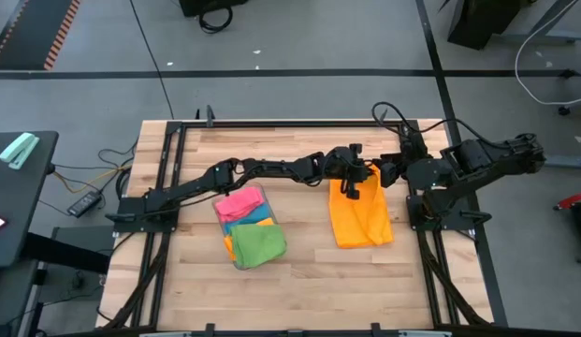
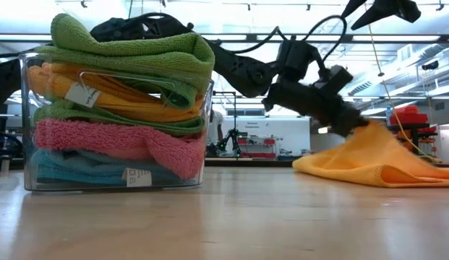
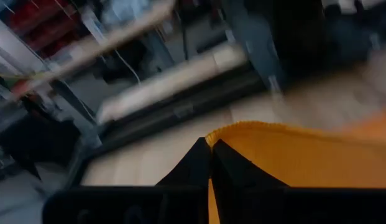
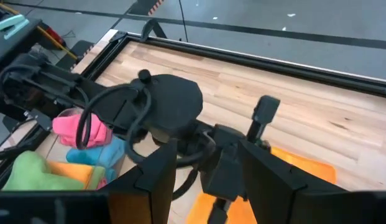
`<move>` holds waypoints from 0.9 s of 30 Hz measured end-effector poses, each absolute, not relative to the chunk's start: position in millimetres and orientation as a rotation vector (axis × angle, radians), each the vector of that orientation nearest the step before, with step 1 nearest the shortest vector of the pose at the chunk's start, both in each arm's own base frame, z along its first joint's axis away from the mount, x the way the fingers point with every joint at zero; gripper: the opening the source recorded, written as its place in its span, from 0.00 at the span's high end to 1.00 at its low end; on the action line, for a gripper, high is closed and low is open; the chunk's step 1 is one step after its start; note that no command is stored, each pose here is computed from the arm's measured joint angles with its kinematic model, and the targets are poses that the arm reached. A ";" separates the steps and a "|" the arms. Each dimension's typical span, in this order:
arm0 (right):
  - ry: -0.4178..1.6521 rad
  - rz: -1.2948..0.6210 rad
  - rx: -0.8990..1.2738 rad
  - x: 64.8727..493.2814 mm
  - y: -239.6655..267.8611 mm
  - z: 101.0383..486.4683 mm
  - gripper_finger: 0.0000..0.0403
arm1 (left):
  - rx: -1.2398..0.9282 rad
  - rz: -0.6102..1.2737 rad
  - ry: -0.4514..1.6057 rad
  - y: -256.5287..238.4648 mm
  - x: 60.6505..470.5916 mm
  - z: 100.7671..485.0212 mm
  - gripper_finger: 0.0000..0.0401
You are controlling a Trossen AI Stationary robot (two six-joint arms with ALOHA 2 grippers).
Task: Fold microfiber towels
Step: Fold the yellow towel
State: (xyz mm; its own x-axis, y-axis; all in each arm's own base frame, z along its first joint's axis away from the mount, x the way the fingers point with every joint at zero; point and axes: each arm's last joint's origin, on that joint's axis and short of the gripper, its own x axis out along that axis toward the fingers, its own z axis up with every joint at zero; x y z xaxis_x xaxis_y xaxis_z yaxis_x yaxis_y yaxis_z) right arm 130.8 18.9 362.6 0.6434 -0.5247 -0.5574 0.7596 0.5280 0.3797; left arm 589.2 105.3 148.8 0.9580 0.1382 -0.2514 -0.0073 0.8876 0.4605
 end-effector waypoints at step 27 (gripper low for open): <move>0.387 -0.794 0.669 131.6 19.1 363.2 0.55 | 0.427 0.095 0.214 103.4 601.0 129.7 0.76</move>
State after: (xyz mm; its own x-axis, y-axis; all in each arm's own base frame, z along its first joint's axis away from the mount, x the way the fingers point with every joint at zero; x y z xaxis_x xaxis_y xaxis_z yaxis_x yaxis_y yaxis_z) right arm 131.6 19.1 363.2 0.6484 -0.5246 -0.5517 0.7578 0.5138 0.4021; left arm 601.0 103.4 129.7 0.9732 0.1363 -0.1853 -0.0468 0.9060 0.4207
